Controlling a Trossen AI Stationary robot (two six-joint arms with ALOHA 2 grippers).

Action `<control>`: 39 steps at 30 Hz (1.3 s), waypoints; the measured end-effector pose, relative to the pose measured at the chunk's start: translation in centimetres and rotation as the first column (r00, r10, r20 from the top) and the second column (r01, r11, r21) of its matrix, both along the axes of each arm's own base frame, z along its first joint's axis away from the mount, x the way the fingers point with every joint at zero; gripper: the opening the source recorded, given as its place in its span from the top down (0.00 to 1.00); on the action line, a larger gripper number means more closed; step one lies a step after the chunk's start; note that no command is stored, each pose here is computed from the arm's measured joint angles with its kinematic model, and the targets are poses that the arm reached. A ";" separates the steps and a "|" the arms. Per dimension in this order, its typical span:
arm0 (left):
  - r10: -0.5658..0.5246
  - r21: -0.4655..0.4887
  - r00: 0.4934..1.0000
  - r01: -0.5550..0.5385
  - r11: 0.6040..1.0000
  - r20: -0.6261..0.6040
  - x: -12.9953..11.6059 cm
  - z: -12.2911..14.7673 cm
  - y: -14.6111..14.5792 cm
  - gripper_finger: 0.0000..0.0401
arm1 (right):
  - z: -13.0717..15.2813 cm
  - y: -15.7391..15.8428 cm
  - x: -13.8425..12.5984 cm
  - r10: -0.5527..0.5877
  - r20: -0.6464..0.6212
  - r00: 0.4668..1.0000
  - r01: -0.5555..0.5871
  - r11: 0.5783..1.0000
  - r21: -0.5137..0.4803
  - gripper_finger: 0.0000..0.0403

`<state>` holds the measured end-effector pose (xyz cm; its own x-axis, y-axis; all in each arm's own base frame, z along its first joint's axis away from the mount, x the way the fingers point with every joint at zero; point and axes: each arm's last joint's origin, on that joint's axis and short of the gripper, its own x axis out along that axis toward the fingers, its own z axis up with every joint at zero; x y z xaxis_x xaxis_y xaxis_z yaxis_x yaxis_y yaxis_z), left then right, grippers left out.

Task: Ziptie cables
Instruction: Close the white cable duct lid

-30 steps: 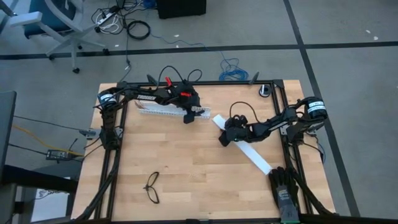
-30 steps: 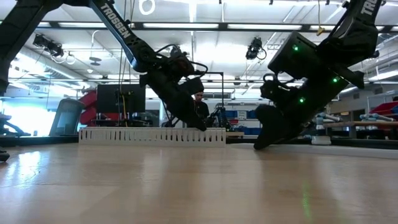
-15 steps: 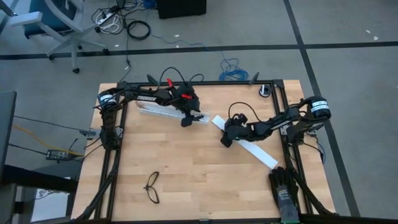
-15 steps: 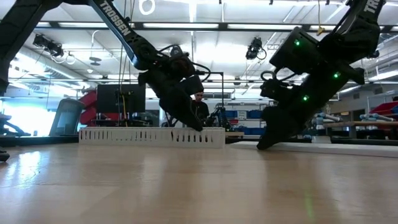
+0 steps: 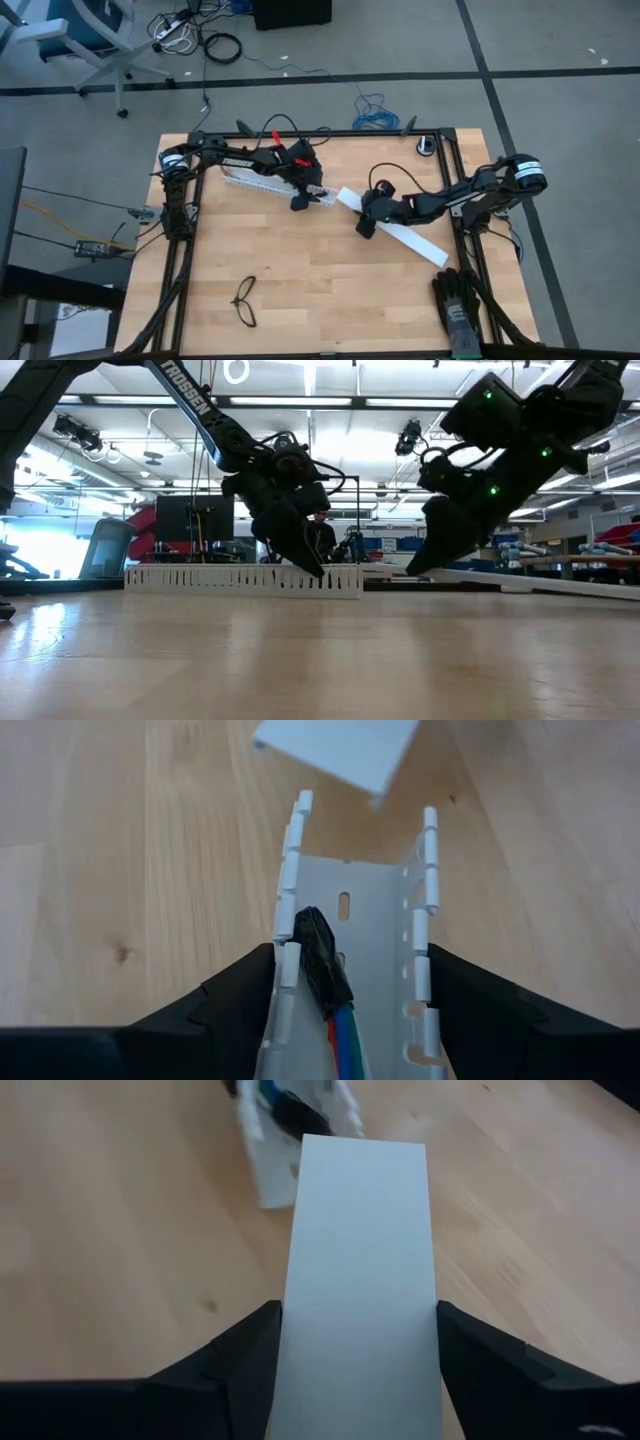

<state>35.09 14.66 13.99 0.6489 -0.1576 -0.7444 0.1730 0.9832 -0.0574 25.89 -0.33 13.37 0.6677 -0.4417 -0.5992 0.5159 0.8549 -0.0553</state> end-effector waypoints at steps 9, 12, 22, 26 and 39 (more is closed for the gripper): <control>-0.021 0.005 1.000 0.021 1.000 -0.004 0.3 0.0 -0.9 0.37 | 1.0 0.1 0.3 0.122 0.041 0.992 -0.123 0.992 0.005 0.42; -0.030 0.006 1.000 0.030 1.000 -0.003 0.5 0.0 -1.2 0.37 | 1.0 -0.2 0.3 0.148 0.035 0.988 -0.148 0.989 0.017 0.42; -0.039 0.008 0.999 0.039 0.999 -0.001 0.6 0.0 -1.5 0.37 | 1.0 -0.8 0.4 0.202 0.041 0.979 -0.204 0.977 0.066 0.42; -0.038 0.010 0.999 0.038 0.999 -0.001 0.6 0.0 -1.5 0.37 | 1.0 -0.8 0.4 0.215 0.036 0.976 -0.217 0.974 0.061 0.42; -0.035 0.012 0.999 0.035 0.999 0.005 0.7 0.0 -1.5 0.37 | 0.9 -1.4 0.3 0.283 0.001 0.959 -0.282 0.959 0.036 0.42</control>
<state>35.77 13.18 14.01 0.6468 -0.1714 -0.7432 0.2080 0.9771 -0.0443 26.24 -1.75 14.27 0.7595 -0.2137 -0.6144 0.2529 0.9672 -0.0237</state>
